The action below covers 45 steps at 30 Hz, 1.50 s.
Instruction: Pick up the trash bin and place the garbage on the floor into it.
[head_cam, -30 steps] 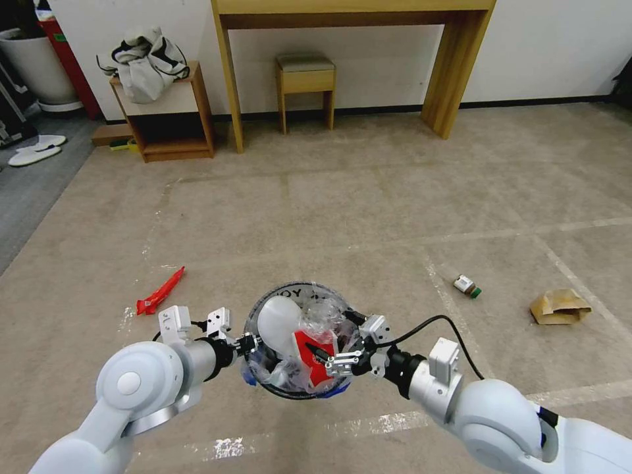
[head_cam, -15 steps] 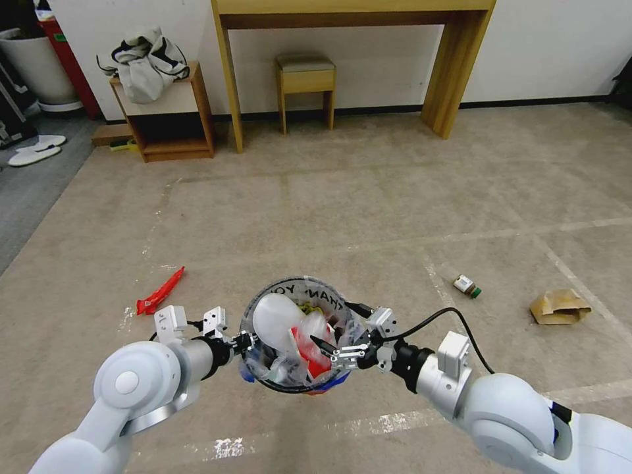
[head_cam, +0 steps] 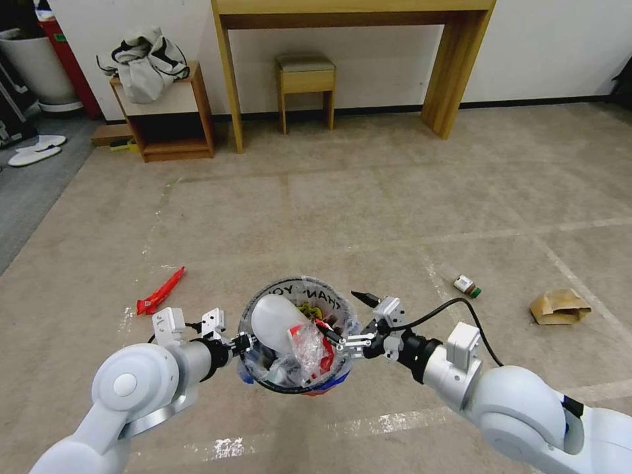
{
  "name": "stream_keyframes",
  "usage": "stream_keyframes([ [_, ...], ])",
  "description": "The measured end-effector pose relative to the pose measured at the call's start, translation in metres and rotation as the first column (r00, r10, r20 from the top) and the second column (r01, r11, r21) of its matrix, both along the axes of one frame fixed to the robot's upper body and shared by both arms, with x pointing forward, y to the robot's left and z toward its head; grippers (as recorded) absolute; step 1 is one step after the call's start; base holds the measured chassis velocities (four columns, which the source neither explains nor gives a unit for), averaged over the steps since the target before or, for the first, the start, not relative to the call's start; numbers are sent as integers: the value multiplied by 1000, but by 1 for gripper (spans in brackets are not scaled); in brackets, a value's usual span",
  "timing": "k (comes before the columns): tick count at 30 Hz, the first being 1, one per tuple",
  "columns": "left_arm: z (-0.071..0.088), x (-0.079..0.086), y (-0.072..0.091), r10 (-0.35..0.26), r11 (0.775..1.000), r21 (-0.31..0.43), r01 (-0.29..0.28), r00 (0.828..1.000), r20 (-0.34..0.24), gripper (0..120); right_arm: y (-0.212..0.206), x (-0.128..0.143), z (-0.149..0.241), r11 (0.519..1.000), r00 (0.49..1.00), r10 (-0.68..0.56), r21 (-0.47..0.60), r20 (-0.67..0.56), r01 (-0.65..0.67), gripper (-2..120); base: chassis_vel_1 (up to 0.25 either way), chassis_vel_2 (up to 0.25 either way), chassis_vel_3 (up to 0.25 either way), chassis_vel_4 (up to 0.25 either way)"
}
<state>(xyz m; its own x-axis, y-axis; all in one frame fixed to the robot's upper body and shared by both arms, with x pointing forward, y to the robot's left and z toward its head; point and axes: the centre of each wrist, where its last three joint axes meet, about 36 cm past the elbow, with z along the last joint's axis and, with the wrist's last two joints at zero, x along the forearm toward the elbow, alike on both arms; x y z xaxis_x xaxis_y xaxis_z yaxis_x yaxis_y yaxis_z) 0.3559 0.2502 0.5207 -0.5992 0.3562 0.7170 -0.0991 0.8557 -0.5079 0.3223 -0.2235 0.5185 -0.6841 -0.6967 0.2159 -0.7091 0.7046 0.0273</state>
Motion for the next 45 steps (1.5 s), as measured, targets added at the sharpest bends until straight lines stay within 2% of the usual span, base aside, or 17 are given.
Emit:
stream_keyframes([
  [6,-1,-3,1,0,1000,6,0,1000,-9,0,-5,9,11,998,999,-45,35,27,44,100,0,0,0,0],
  [13,-6,-4,0,-2,1000,19,3,1000,-31,0,-23,32,22,984,982,-175,47,67,173,100,0,0,0,0],
  [14,-6,-4,1,0,1000,24,1,999,-34,0,-33,42,19,968,966,-250,17,68,249,100,0,0,0,0],
  [15,-6,-4,1,0,1000,24,1,999,-34,0,-33,42,19,968,966,-250,17,68,249,100,0,0,0,0],
  [17,-8,-2,4,14,999,34,-13,999,-36,0,-50,55,8,937,935,-346,-33,74,349,100,0,0,0,0],
  [18,-8,-2,4,14,999,34,-13,999,-36,0,-50,55,8,937,935,-346,-33,74,349,100,0,0,0,0],
  [20,-10,-1,8,31,998,51,-29,999,-39,0,-68,65,-9,898,901,-426,-89,80,432,100,0,0,0,0],
  [21,-10,-1,8,31,998,51,-29,999,-39,0,-68,65,-9,898,901,-426,-89,80,432,100,0,0,0,0],
  [23,-11,-1,12,44,997,64,-42,998,-38,0,-85,69,-29,857,869,-488,-146,79,494,100,0,0,0,0],
  [26,-12,0,13,50,997,67,-47,998,-34,0,-90,69,-38,841,857,-510,-168,74,515,100,0,0,0,0],
  [28,-15,1,18,74,995,75,-72,997,-19,0,-98,66,-64,807,829,-557,-203,51,555,100,0,0,0,0],
  [31,-17,1,20,81,993,83,-79,997,-16,0,-99,63,-78,792,813,-581,-206,36,575,100,0,0,0,0],
  [37,-23,-1,20,68,992,110,-68,998,12,0,-96,50,-107,777,795,-607,-199,14,597,100,0,0,0,0],
  [45,-30,-1,17,58,992,113,-58,998,6,0,-91,33,-121,774,788,-615,-194,-8,602,100,0,0,0,0],
])
